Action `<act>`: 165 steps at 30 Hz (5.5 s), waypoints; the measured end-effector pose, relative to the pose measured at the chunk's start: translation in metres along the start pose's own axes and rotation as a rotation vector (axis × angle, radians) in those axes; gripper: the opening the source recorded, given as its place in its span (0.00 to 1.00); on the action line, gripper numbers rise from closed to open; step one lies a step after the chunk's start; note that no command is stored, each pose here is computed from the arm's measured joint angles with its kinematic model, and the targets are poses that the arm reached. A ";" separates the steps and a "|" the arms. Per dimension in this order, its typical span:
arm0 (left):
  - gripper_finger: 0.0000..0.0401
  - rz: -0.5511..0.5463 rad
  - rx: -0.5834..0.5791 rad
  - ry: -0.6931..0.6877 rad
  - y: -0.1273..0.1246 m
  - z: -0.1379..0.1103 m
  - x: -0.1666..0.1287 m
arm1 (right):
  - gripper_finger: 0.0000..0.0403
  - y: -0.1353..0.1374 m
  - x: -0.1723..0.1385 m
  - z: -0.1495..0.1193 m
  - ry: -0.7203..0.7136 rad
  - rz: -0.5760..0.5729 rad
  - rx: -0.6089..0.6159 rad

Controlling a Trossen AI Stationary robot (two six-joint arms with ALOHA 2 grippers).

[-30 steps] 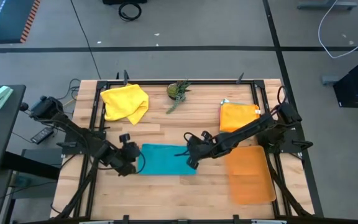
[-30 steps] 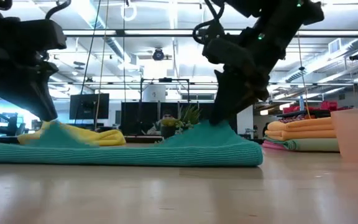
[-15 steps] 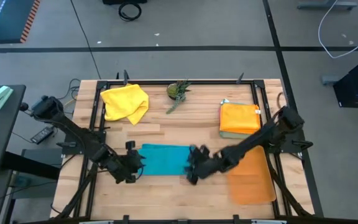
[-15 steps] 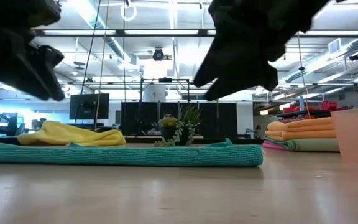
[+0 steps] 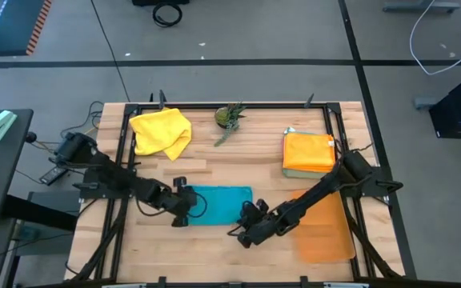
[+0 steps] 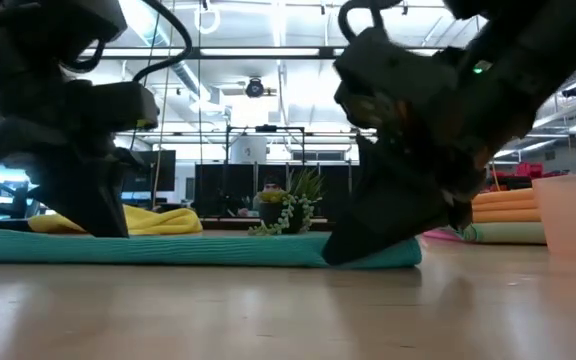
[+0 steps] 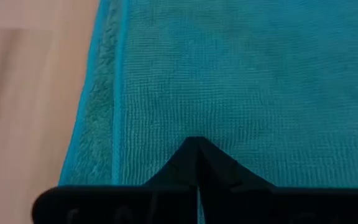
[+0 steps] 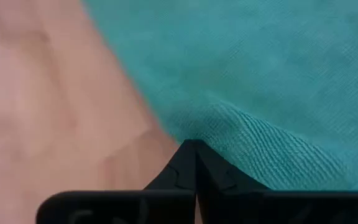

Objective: Fold microfiber towels
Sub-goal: Fold the blue microfiber towel

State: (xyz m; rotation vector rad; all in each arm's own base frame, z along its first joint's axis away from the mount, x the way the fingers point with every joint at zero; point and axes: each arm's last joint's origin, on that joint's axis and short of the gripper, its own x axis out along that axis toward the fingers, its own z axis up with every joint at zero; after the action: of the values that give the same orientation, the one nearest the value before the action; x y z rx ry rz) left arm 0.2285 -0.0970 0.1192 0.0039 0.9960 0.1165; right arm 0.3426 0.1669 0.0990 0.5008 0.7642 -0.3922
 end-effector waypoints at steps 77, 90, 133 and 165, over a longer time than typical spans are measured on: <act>0.01 0.045 -0.058 0.153 0.056 0.027 0.009 | 0.00 0.061 0.028 0.009 0.026 0.113 -0.224; 0.02 -0.052 -0.224 -0.021 -0.004 0.008 -0.022 | 0.00 -0.001 -0.021 0.055 0.245 -0.099 -0.373; 0.02 -0.134 0.080 -0.129 -0.039 -0.004 -0.049 | 0.03 -0.023 -0.084 0.049 0.100 0.020 -0.371; 0.31 -0.088 0.302 0.024 -0.043 -0.023 -0.033 | 0.34 -0.019 -0.034 0.000 0.163 -0.066 -0.738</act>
State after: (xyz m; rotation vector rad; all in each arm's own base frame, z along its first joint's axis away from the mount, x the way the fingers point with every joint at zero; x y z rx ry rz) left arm 0.1957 -0.1442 0.1322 0.2348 1.0283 -0.1151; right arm 0.3107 0.1563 0.1188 -0.1892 1.0175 -0.1084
